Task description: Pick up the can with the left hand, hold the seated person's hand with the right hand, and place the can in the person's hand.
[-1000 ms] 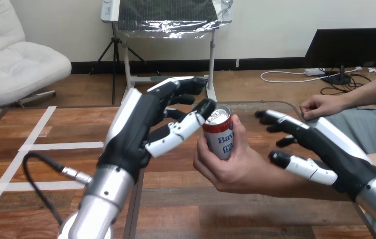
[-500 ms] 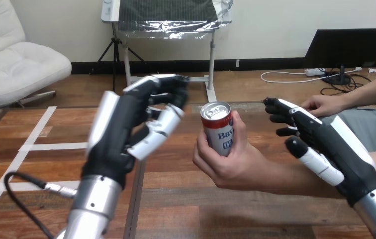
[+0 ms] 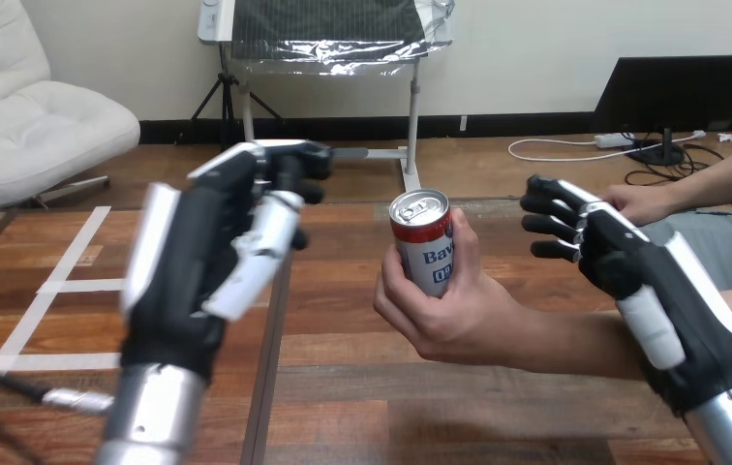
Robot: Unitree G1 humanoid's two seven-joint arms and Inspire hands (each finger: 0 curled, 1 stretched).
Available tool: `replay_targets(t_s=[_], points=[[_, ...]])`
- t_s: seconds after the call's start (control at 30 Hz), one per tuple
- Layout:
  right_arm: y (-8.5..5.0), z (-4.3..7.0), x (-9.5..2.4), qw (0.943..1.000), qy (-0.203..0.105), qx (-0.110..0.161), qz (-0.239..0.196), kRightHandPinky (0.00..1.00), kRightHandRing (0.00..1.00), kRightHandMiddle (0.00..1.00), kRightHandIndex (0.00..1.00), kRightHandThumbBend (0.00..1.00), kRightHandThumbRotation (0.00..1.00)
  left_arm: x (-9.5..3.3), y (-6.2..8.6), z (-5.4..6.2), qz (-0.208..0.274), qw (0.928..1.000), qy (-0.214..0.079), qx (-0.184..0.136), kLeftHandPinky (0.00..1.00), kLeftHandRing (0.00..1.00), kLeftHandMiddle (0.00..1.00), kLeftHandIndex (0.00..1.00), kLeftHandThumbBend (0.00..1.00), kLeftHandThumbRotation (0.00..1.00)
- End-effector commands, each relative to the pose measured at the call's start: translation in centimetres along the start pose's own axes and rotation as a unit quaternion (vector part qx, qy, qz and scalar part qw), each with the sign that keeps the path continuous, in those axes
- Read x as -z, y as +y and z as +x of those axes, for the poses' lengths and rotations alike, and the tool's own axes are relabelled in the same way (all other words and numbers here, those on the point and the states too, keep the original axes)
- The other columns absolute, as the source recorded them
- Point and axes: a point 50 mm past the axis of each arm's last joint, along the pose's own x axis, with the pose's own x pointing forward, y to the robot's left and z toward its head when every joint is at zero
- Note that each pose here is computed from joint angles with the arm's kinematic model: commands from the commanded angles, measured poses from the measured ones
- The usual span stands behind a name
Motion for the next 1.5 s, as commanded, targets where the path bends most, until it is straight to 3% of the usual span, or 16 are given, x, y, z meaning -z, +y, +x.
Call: replay_targets(t_s=[0.0, 0.2, 0.4, 0.43, 0.57, 0.6, 0.7, 0.73, 0.87, 1.17, 1.3, 1.47], points=[[0.1, 0.6, -2.2, 0.9968, -0.078, 0.013, 0.011, 0.81, 0.85, 0.87, 0.88, 0.95, 1.0, -3.1, 0.8, -0.2, -0.013, 0.997, -0.073, -0.021, 0.36, 0.58, 0.62, 0.58, 0.02, 0.75], [0.7, 0.0, -2.6, 0.9952, -0.091, 0.024, 0.024, 0.81, 0.85, 0.87, 0.87, 0.97, 1.0, -4.2, 1.2, -0.7, -0.034, 0.9952, -0.088, -0.025, 0.3, 0.56, 0.6, 0.55, 0.0, 0.79], [1.5, -0.7, -2.8, 0.9929, -0.102, 0.034, 0.051, 0.8, 0.84, 0.86, 0.85, 0.99, 0.99, -5.3, 1.5, -1.3, -0.056, 0.9929, -0.103, -0.021, 0.18, 0.56, 0.59, 0.53, 0.1, 0.84], [1.6, -0.8, -2.9, 0.9924, -0.104, 0.035, 0.056, 0.79, 0.84, 0.85, 0.84, 0.99, 0.98, -5.4, 1.6, -1.3, -0.058, 0.9926, -0.105, -0.019, 0.11, 0.56, 0.6, 0.53, 0.07, 0.85], [2.0, -1.1, -3.1, 0.9907, -0.11, 0.038, 0.07, 0.79, 0.83, 0.84, 0.84, 0.98, 0.97, -5.9, 1.7, -1.6, -0.067, 0.9913, -0.113, -0.007, 0.05, 0.58, 0.62, 0.54, 0.03, 0.87], [2.2, -1.2, -3.1, 0.9898, -0.114, 0.037, 0.078, 0.78, 0.83, 0.84, 0.83, 0.99, 0.97, -6.0, 1.8, -1.7, -0.071, 0.9908, -0.115, 0.001, 0.04, 0.59, 0.63, 0.56, 0.13, 0.88], [2.6, -1.4, -3.3, 0.9876, -0.123, 0.034, 0.091, 0.79, 0.83, 0.84, 0.83, 0.98, 0.96, -6.3, 1.8, -1.8, -0.078, 0.9898, -0.118, 0.015, 0.02, 0.65, 0.67, 0.61, 0.27, 0.88], [2.7, -1.5, -3.3, 0.987, -0.127, 0.034, 0.093, 0.79, 0.83, 0.84, 0.84, 0.97, 0.96, -6.4, 1.9, -1.9, -0.079, 0.9895, -0.119, 0.019, 0.01, 0.7, 0.72, 0.66, 0.37, 0.87], [3.2, -1.9, -3.5, 0.9838, -0.142, 0.033, 0.105, 0.8, 0.84, 0.84, 0.84, 0.96, 0.96, -6.9, 1.9, -2.1, -0.084, 0.9878, -0.127, 0.031, 0.0, 0.8, 0.79, 0.74, 0.5, 0.86], [4.2, -2.7, -3.8, 0.9774, -0.157, 0.029, 0.138, 0.79, 0.84, 0.84, 0.83, 0.98, 0.96, -6.8, 1.7, -2.1, -0.126, 0.9821, -0.137, 0.03, 0.0, 0.92, 0.87, 0.82, 0.66, 0.82], [4.5, -3.0, -3.8, 0.9759, -0.158, 0.025, 0.148, 0.79, 0.83, 0.84, 0.83, 0.98, 0.96, -6.6, 1.6, -2.0, -0.142, 0.9792, -0.144, 0.019, 0.0, 0.93, 0.86, 0.79, 0.71, 0.8], [4.9, -3.4, -3.7, 0.9718, -0.157, 0.014, 0.175, 0.79, 0.83, 0.84, 0.83, 0.97, 0.95, -6.1, 1.4, -1.9, -0.162, 0.9736, -0.161, -0.001, 0.0, 0.82, 0.75, 0.64, 0.74, 0.79]])
